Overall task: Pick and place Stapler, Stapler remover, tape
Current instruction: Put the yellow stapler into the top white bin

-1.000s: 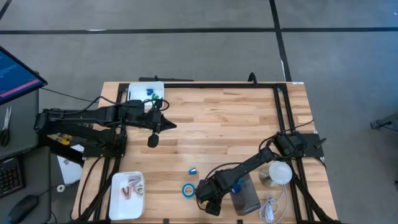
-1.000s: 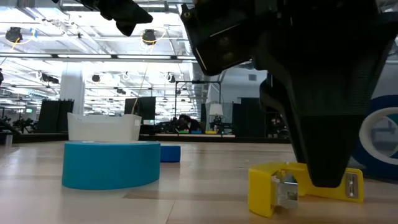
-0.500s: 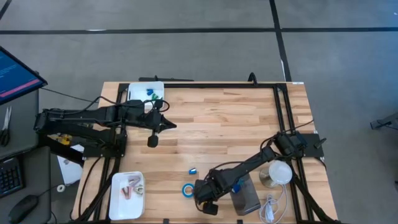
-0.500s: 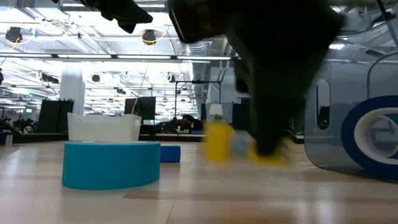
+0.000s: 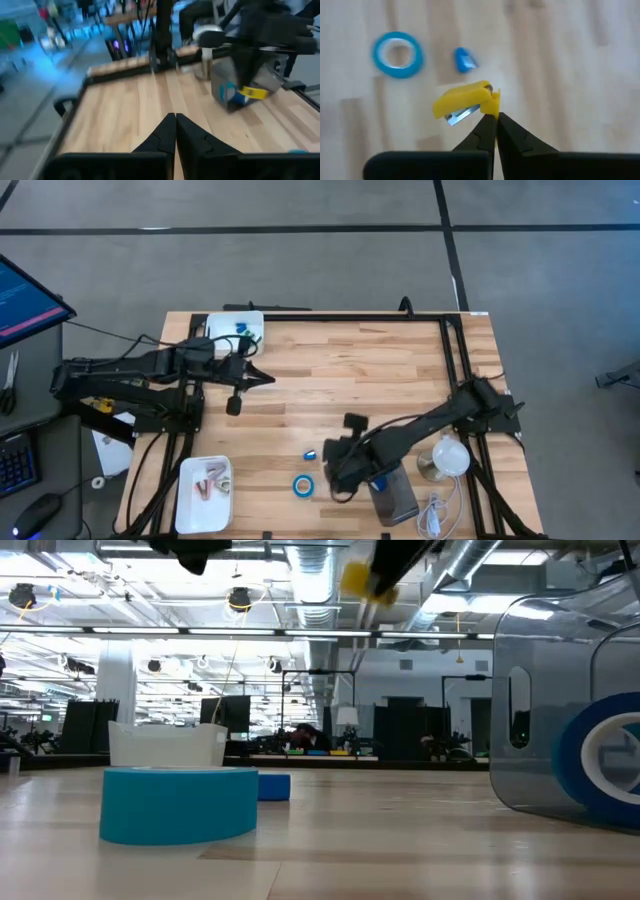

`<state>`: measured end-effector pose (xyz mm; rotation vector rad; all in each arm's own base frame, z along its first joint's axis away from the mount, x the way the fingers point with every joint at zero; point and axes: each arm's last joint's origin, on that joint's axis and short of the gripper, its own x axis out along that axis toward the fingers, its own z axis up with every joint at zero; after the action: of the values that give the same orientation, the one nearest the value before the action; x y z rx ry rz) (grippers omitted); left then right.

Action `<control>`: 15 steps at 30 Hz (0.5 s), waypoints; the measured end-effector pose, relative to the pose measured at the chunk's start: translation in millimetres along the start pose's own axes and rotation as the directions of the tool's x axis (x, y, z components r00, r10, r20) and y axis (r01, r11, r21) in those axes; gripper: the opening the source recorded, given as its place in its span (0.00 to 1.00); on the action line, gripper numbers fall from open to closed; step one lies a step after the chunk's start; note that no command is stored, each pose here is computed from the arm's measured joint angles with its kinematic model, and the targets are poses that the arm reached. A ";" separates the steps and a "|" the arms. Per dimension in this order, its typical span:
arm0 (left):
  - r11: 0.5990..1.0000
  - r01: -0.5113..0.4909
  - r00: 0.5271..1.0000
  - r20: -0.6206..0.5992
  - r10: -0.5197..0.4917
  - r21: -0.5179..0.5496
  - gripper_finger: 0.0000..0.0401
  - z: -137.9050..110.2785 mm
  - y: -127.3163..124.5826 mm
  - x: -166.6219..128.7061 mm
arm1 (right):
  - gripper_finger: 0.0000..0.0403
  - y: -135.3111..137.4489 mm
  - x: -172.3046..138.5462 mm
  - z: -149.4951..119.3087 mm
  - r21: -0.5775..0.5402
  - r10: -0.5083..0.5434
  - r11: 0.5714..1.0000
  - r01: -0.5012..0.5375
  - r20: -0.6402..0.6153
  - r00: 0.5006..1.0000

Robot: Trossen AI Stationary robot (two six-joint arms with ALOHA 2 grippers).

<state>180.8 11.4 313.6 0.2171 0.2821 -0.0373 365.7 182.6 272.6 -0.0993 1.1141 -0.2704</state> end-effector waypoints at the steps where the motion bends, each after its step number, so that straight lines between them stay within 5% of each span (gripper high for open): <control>1: 1.000 -0.002 1.000 0.014 0.001 0.024 0.01 1.7 0.3 -0.9 | 0.00 -6.6 -5.3 -0.4 -0.012 -0.023 1.000 0.023 0.018 1.000; 9: 0.996 0.071 0.997 0.031 -0.073 0.056 0.01 -10.6 8.8 7.4 | 0.00 -63.6 -4.6 -19.8 -0.047 -0.145 0.988 0.150 0.097 0.985; 15: 0.998 0.056 0.997 0.044 -0.057 0.011 0.01 -47.1 27.8 14.1 | 0.00 -109.8 14.9 -46.0 -0.055 -0.138 0.986 0.155 0.235 0.962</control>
<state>183.3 48.7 271.3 0.2172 0.2437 -0.0994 312.5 75.6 262.7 -0.2727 0.8866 -0.3417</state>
